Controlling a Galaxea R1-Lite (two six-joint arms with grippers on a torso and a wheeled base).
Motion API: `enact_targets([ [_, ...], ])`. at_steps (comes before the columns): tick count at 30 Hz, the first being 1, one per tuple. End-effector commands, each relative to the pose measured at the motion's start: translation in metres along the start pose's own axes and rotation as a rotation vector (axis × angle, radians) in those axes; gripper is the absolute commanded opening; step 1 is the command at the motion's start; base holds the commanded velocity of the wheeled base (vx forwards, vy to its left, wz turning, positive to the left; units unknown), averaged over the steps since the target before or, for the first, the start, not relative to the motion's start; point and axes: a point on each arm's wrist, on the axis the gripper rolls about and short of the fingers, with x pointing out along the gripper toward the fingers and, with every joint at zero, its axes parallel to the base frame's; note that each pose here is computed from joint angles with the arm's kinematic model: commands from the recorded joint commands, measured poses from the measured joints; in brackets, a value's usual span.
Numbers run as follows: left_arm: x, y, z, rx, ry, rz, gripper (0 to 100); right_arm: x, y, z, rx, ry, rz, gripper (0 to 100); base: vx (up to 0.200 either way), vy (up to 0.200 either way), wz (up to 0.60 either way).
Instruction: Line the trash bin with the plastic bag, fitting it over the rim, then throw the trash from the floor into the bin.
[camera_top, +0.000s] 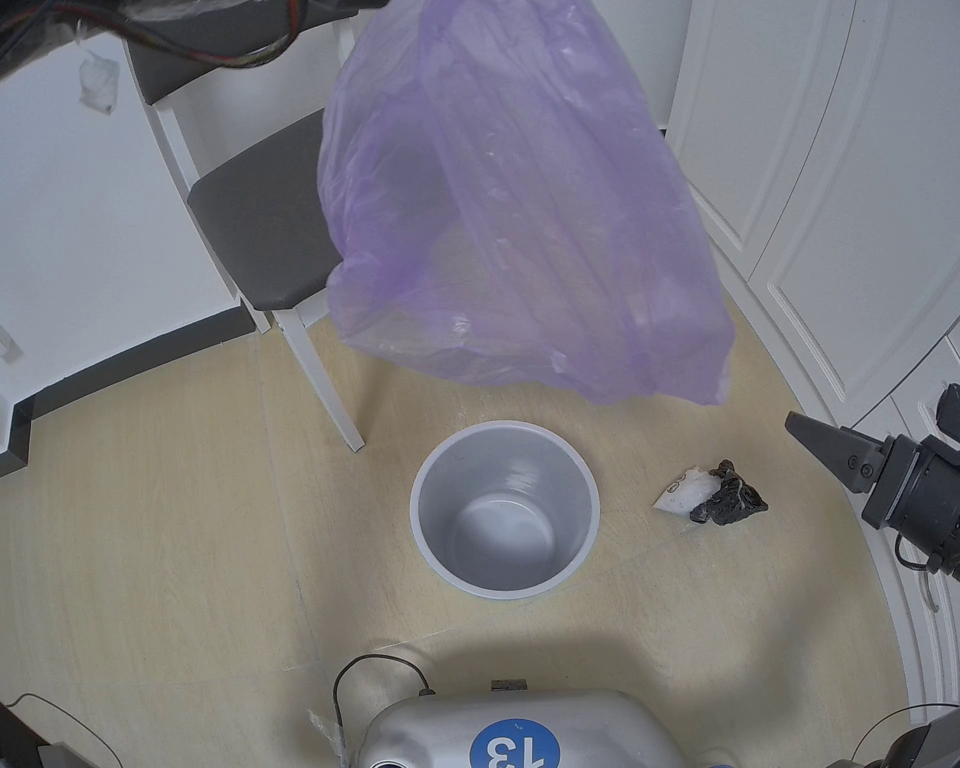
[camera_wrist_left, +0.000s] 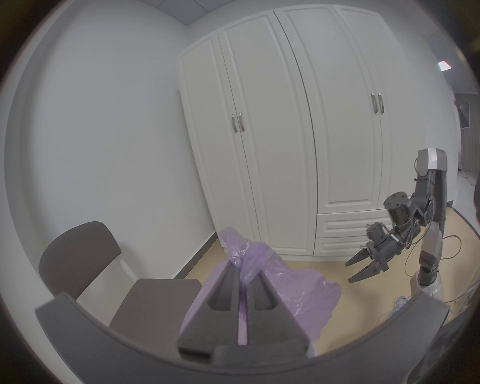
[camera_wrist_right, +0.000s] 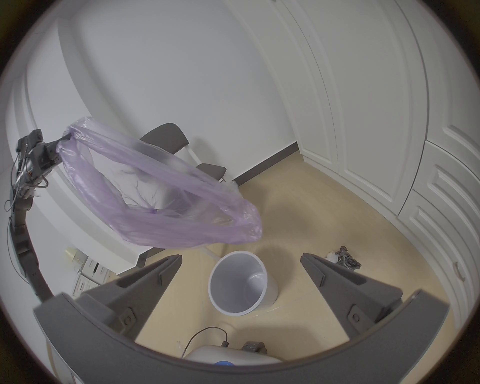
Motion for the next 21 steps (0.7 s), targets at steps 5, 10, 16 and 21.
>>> enact_targets([
  [5,-0.009,-0.011,0.011,-0.010,-0.051,-0.057,0,0.001,-0.006,0.007,0.010,-0.033,-0.045,100,0.000,0.000,0.00],
  [10,-0.011,-0.016,0.015,-0.012,-0.069,-0.078,0,0.001,-0.013,0.015,0.021,-0.062,-0.058,100,0.000,0.000,0.00],
  [16,-0.011,-0.018,0.017,-0.014,-0.087,-0.101,0,0.005,-0.021,0.017,0.028,-0.055,-0.070,100,0.000,0.000,0.00],
  [21,-0.010,-0.019,0.017,-0.016,-0.098,-0.112,0,0.004,-0.022,0.019,0.028,-0.062,-0.061,100,0.000,0.000,0.00],
])
